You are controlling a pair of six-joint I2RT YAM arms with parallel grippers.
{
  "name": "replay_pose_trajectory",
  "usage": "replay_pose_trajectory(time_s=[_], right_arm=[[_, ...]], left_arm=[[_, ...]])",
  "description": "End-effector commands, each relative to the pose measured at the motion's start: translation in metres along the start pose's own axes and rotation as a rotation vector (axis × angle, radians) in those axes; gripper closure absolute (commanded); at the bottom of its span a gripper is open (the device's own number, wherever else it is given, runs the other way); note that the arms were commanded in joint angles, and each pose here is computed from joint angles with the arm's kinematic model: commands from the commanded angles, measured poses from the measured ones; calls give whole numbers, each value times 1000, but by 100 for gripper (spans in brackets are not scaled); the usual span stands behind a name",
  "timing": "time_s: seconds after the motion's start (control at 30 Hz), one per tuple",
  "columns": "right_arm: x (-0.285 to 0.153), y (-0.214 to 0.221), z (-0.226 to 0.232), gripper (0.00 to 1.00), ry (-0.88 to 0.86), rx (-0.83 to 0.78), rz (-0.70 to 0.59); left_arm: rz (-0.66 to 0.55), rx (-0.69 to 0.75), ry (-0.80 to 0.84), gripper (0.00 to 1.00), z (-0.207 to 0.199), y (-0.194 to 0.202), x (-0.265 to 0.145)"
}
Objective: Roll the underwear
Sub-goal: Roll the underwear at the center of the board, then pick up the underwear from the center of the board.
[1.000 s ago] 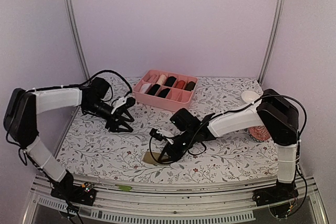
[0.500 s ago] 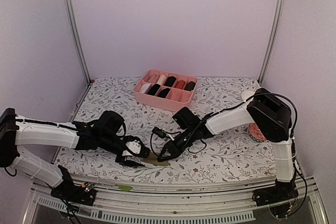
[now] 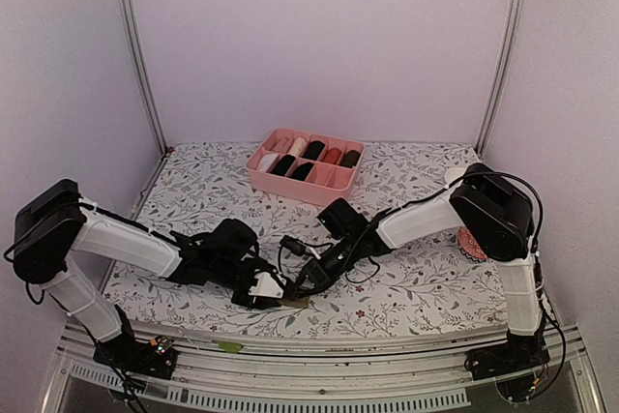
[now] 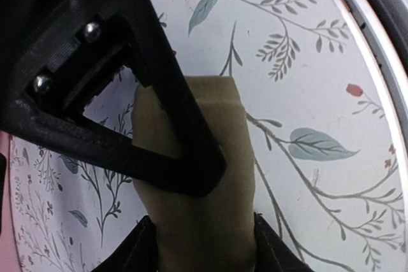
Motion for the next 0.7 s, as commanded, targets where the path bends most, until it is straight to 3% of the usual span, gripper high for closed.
replay_pose_trajectory(time_s=[0.0, 0.3, 0.47, 0.67], right_arm=[[15, 37, -17, 100, 17, 127, 101], [9, 22, -12, 99, -20, 121, 54], [-23, 8, -14, 72, 13, 124, -28], [-89, -11, -14, 55, 141, 128, -165]], left_arm=[[68, 45, 8, 56, -7, 13, 7], [174, 24, 123, 82, -16, 24, 22], [201, 3, 164, 100, -25, 32, 13], [146, -112, 196, 100, -15, 18, -13]])
Point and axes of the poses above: each gripper's point midway between its finger pads, its own x axis out along the fingers, its own z axis along the line the jaws close on, y = z × x, the point moved 3 cm from there along -x, back along the fingers, and after that the axes turned 14 degrees about -x, right-handed, at the moved point
